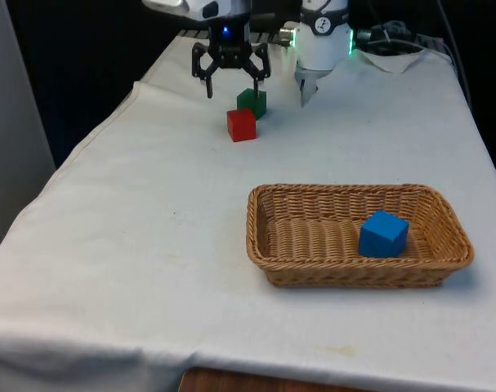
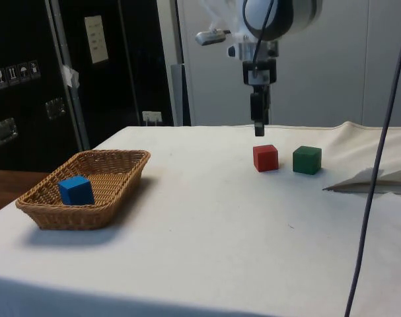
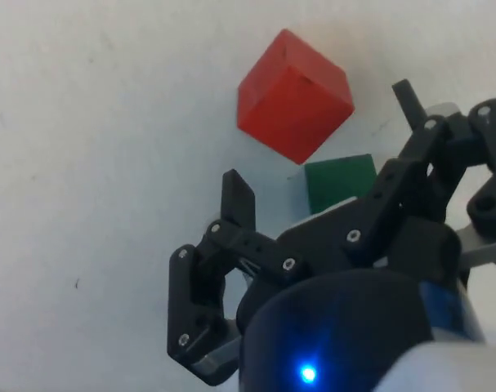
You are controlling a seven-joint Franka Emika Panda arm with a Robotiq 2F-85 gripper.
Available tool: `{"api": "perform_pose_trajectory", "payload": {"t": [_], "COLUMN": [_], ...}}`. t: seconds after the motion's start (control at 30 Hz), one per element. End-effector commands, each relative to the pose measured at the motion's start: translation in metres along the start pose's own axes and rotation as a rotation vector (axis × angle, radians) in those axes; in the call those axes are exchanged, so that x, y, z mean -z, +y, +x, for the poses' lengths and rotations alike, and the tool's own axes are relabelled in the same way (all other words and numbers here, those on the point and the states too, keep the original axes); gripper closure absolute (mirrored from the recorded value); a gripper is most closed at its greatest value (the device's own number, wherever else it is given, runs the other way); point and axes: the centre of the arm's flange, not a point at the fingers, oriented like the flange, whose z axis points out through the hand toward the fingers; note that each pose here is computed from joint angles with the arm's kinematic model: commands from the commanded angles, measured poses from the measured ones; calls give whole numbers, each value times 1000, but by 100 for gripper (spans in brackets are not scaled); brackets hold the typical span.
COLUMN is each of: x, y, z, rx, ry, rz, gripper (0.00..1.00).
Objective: Pick up exactly two blocks and place them into the basket.
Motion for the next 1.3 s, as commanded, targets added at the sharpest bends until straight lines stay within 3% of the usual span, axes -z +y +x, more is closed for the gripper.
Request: {"api": "perform_pose_trajectory", "payload": {"t": [0.0,0.1,0.13,0.3,0.33,0.37,0.53,0.6,0.67,0.9,0.93,0.97,1.27], "x": [-4,-9,-11,-23,-24,-25,-31,-33,-34,-44,-45,-45,-52], "y": [0,2,1,-2,1,-3,-8,-5,-9,-10,-8,-10,-11], "z": [-3,-2,-4,-6,-5,-6,-7,-7,-8,-9,-10,-9,-5], "rx": [8,9,15,34,29,38,54,50,62,86,80,89,125], "ry": [8,-9,2,-11,-26,-14,-22,-36,-26,-37,-53,-39,-53], "rz": [7,0,11,27,18,33,49,38,53,50,46,49,38], "gripper": [0,0,0,0,0,0,0,0,0,0,0,0,0]}}
